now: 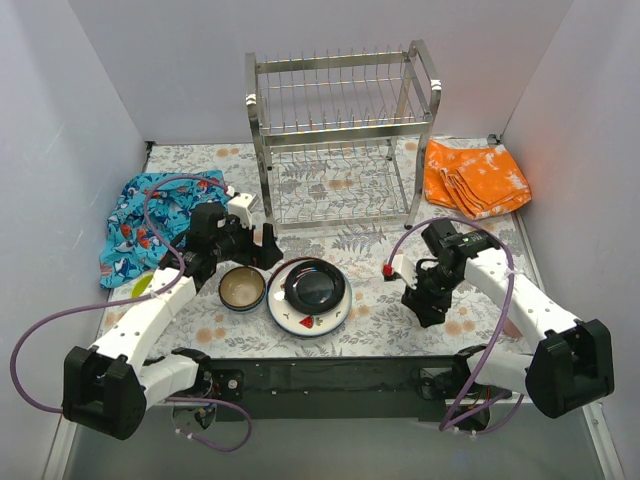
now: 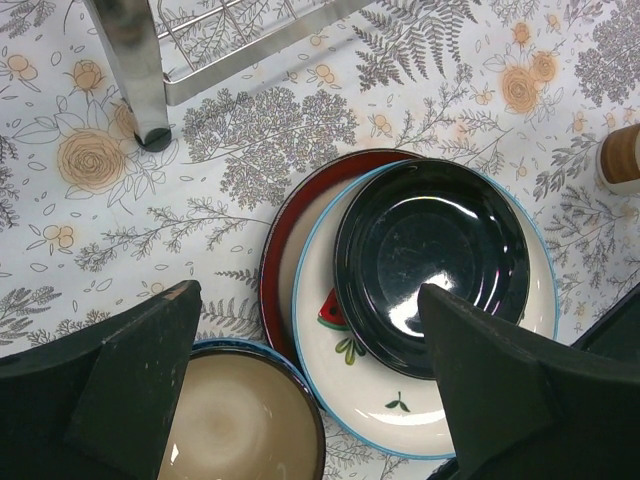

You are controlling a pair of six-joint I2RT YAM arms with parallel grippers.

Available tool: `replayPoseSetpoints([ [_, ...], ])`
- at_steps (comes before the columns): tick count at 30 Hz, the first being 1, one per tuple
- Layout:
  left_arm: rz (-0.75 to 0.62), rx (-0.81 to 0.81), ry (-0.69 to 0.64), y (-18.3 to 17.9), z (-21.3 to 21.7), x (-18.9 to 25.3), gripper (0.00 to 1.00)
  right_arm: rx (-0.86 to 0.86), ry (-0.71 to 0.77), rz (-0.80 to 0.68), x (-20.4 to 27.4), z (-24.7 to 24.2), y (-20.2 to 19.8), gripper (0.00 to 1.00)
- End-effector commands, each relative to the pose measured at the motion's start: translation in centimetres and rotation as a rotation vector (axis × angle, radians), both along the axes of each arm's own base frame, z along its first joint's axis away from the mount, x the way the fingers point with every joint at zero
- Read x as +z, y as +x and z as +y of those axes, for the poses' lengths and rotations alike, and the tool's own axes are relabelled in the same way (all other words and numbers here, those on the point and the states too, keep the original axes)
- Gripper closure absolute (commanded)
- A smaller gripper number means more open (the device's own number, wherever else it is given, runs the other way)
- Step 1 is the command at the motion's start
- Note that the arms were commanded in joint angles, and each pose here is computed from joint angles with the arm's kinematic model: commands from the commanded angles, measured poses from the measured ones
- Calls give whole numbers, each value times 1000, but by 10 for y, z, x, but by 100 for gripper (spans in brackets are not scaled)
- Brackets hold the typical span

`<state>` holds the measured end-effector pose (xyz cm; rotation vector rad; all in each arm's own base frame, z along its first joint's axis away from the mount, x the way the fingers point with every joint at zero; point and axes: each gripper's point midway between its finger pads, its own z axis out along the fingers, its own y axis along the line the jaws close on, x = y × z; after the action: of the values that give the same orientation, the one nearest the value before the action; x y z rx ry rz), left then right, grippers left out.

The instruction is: Load the mixed dishes into the dish rack

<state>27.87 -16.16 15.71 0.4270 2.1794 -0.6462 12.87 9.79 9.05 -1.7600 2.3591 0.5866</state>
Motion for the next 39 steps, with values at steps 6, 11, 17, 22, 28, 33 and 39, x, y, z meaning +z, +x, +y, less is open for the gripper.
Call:
replayPoseSetpoints([
  [6,-12,-4,-74,5,-13,24,13,-43,-73,-105,-17,-7,23,78],
  [11,36,-55,-158,-5,-32,32,14,-84,-56,-143,2,-5,29,99],
  [17,75,-258,-357,-33,-79,63,5,-183,206,-338,93,39,69,99],
  [22,238,-358,-548,-48,-108,85,2,-271,337,-585,143,50,95,99],
  [28,305,-358,-662,-36,-124,104,2,-295,360,-839,140,38,107,99],
  [33,440,-245,-708,-14,-132,100,2,-230,420,-1118,145,44,123,99],
  [39,578,-78,-732,5,-146,74,2,-67,496,-1302,140,72,117,99],
])
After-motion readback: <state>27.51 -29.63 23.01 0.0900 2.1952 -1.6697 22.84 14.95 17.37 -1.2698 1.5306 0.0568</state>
